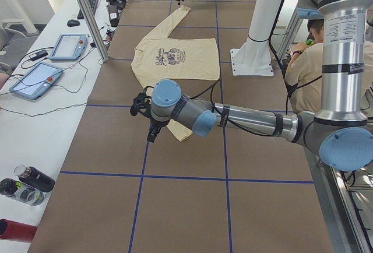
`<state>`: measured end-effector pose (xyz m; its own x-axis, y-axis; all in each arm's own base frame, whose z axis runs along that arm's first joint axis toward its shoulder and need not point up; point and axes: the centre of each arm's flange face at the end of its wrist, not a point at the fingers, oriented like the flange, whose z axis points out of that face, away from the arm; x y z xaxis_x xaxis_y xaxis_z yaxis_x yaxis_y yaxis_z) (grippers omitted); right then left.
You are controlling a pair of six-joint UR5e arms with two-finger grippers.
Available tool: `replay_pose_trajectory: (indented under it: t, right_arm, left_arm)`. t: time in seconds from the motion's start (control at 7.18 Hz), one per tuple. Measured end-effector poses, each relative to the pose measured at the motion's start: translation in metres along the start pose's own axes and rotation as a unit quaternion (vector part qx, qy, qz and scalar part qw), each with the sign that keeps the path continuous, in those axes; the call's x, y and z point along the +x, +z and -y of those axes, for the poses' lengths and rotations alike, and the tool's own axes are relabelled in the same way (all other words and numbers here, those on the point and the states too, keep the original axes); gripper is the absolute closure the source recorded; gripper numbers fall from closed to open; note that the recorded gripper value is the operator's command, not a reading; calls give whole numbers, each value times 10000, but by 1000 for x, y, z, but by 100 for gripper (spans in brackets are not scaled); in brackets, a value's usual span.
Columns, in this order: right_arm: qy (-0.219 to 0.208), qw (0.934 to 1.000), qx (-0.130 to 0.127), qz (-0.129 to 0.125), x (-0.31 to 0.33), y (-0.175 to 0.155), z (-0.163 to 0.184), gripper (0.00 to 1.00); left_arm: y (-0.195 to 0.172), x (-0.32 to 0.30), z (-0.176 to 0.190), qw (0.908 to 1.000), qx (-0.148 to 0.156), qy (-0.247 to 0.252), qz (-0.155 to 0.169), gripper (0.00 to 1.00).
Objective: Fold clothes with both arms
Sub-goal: 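Lower the right gripper onto the sleeve cuff nearest it and grasp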
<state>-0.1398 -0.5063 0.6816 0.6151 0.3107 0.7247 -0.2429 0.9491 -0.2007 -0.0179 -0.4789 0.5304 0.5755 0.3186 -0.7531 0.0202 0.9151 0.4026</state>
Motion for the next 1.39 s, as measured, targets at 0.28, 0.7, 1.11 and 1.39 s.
replay_pose_trajectory:
  t: [0.28,0.7,1.11,1.39]
  right_arm:
    - [-12,10000,-13,1,-3,3,1,5]
    - [-76,10000,-10,32,-13,3,3,6]
    - [-87,10000,-40,13,-13,6,2,10]
    - [-40,10000,-85,-28,-4,10,-3,20]
  left_arm:
    - [-2,2,1,10000,25,23,14,0]
    - [-13,15,-10,10000,60,53,3,0]
    - [-14,16,-14,10000,50,49,14,0]
    - [-13,15,-13,10000,49,48,29,0]
